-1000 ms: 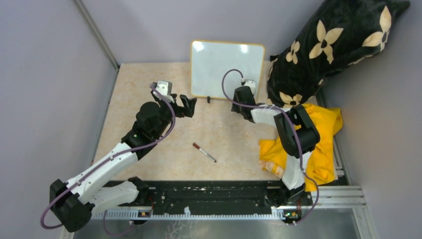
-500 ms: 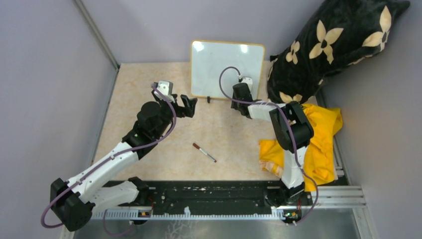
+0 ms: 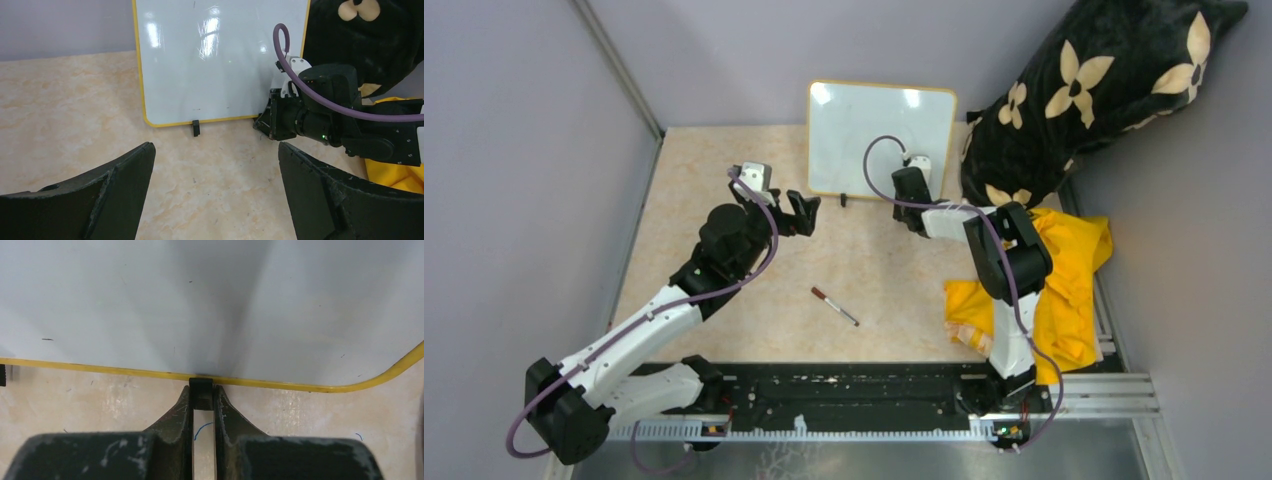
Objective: Write a sentence on the whiteboard
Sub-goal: Move the whiteboard stand to the center of the board.
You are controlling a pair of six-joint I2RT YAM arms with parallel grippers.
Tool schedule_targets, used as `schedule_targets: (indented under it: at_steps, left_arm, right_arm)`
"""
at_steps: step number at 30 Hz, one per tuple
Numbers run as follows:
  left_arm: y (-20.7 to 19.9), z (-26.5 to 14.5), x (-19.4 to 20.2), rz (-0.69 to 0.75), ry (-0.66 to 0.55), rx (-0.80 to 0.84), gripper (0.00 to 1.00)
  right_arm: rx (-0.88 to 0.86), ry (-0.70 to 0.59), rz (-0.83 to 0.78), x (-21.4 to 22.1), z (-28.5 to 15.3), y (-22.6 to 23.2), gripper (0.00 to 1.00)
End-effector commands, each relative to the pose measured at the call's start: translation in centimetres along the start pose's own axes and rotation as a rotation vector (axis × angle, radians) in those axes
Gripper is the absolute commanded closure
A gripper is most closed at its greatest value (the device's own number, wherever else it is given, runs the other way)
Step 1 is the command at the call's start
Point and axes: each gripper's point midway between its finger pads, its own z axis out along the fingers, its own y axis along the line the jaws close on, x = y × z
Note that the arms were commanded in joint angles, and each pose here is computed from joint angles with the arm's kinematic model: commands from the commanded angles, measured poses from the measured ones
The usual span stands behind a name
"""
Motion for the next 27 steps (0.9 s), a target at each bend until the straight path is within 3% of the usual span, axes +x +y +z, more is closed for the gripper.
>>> schedule_targets:
  at_steps: [1,12,27]
  left_arm:
    - [-0.6,-0.2,-1.0,-0.014,-0.033,0.025,0.01]
    - [-0.8,-0.1,-0.8,-0.018,-0.027,0.035,0.01]
    - [-0.9,0.0,-0.3,-0.024,-0.015,0.042,0.01]
  right_arm:
    - [0.004,-0.04,-0.001,-1.6,-0.1,-0.2,1.0]
    - [-0.01,-0.041,-0.045,-0.4,-2.0,-0.3,1.0]
    - [-0.095,-0.015,-0.204,5.1,-7.6,2.2,1.0]
